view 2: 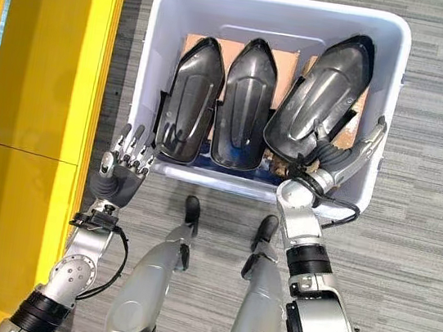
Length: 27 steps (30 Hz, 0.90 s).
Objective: Move parts from the plastic box to the shelf.
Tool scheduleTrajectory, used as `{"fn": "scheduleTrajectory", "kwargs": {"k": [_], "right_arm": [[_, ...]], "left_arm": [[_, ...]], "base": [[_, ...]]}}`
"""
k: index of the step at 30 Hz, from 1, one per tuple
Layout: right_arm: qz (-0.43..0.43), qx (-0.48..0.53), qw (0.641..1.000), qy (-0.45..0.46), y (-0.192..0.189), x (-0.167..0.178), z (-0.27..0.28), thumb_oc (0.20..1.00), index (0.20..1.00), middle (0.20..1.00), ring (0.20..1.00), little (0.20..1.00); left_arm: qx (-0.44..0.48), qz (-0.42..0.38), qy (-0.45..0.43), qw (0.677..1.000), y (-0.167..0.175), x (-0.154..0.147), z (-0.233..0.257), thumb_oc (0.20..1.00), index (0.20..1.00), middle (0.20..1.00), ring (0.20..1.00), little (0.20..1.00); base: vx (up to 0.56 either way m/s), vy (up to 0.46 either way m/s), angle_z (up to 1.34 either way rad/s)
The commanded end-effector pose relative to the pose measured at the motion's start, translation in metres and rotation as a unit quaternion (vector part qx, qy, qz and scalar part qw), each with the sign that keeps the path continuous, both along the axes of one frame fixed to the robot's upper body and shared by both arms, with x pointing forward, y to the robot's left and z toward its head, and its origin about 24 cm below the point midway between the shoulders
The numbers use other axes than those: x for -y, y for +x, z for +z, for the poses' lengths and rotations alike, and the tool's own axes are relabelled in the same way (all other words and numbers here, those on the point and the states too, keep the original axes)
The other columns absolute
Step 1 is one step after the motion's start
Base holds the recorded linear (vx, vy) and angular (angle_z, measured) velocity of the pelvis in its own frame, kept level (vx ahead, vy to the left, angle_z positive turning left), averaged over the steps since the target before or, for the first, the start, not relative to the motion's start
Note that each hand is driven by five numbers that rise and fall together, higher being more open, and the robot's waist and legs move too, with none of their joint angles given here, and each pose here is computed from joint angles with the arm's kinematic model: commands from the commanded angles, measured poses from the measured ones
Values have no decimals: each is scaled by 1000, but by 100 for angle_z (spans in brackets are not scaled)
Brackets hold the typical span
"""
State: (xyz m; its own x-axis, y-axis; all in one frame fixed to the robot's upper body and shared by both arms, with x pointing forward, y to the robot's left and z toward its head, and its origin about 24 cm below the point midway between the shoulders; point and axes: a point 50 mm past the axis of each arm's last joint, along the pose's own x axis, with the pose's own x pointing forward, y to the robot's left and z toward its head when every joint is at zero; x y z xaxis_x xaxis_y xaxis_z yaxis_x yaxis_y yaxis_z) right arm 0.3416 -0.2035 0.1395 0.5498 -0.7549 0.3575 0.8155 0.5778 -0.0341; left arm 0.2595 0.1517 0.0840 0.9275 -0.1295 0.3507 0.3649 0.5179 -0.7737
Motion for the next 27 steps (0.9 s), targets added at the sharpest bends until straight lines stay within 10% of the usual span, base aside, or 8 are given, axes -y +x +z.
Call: {"fn": "scheduleTrajectory", "kwargs": {"k": [1,12,27], "right_arm": [[21,26,999,-28,-1,6,17,1000,1000,1000,1000,1000],[153,-124,976,93,16,1,-43,1000,1000,1000,1000,1000],[33,-97,976,193,22,34,-41,1000,1000,1000,1000,1000]], "left_arm": [[35,0,-18,999,-9,0,7,1000,1000,1000,1000,1000],[33,-17,10,999,-4,-1,5,1000,1000,1000,1000,1000],[34,-35,31,998,3,7,12,1000,1000,1000,1000,1000]], "base": [[29,71,-8],[18,-30,3],[15,-8,4]]}}
